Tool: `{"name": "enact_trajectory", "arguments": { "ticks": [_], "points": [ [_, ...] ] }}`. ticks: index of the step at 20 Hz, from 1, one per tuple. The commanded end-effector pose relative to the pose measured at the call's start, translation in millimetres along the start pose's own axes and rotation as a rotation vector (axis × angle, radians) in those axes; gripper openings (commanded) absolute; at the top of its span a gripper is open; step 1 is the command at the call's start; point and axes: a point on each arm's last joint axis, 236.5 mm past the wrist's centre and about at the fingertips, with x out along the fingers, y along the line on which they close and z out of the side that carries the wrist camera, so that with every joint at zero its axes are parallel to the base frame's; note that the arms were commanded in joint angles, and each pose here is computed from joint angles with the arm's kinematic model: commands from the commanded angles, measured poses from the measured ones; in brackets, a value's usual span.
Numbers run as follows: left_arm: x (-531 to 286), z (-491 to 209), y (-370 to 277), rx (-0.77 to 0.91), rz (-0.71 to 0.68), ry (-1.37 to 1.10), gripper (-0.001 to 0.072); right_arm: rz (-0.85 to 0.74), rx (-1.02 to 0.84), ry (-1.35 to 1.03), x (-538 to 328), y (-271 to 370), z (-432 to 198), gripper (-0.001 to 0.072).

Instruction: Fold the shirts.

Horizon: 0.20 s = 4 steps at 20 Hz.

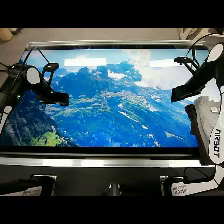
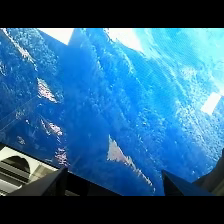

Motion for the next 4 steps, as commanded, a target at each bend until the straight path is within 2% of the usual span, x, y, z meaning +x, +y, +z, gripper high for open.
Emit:
{"name": "enact_trajectory", "arguments": {
  "ticks": [1,4],
  "points": [
    [0.0,0.1,-0.2,0.000,-0.001,-0.001,0.0679,0.001,-0.001,0.002,0.4,0.1,-0.2,0.0632],
    [0.0,0.1,-0.2,0.000,-0.001,-0.001,0.0679,0.001,-0.001,0.002,0.4,0.1,-0.2,0.0632]
  ]
}}
